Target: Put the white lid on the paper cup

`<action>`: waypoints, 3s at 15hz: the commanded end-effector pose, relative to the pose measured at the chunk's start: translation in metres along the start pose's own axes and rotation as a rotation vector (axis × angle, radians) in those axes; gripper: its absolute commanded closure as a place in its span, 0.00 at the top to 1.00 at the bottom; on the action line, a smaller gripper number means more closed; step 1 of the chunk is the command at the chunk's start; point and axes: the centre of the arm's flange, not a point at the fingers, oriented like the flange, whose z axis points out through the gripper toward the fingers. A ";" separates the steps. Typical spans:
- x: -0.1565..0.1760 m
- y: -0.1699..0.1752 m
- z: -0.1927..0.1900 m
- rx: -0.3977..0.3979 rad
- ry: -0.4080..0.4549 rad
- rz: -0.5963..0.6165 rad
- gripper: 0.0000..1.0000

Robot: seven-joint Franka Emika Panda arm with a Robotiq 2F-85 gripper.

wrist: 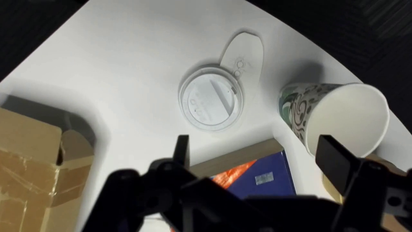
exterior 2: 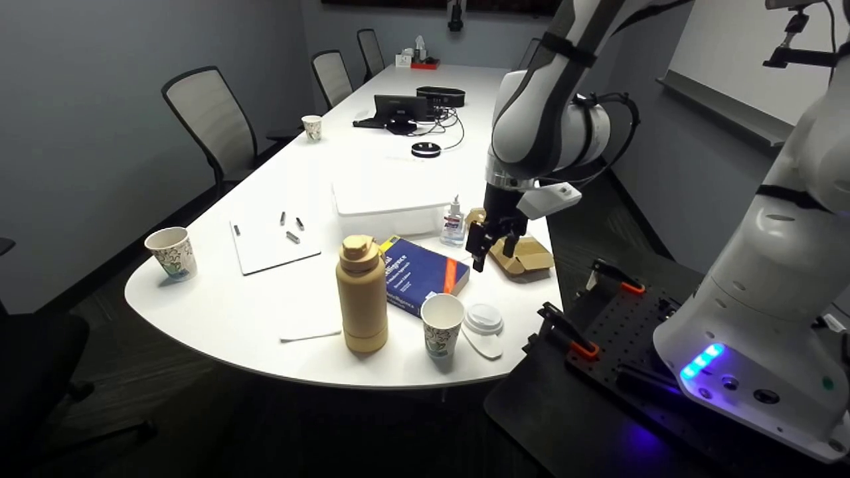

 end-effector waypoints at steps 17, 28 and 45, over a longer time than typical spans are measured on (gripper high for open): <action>-0.020 -0.005 0.112 0.052 -0.054 -0.193 1.00; -0.018 -0.012 0.129 0.014 -0.036 -0.287 1.00; 0.001 -0.018 0.150 -0.014 -0.041 -0.327 0.96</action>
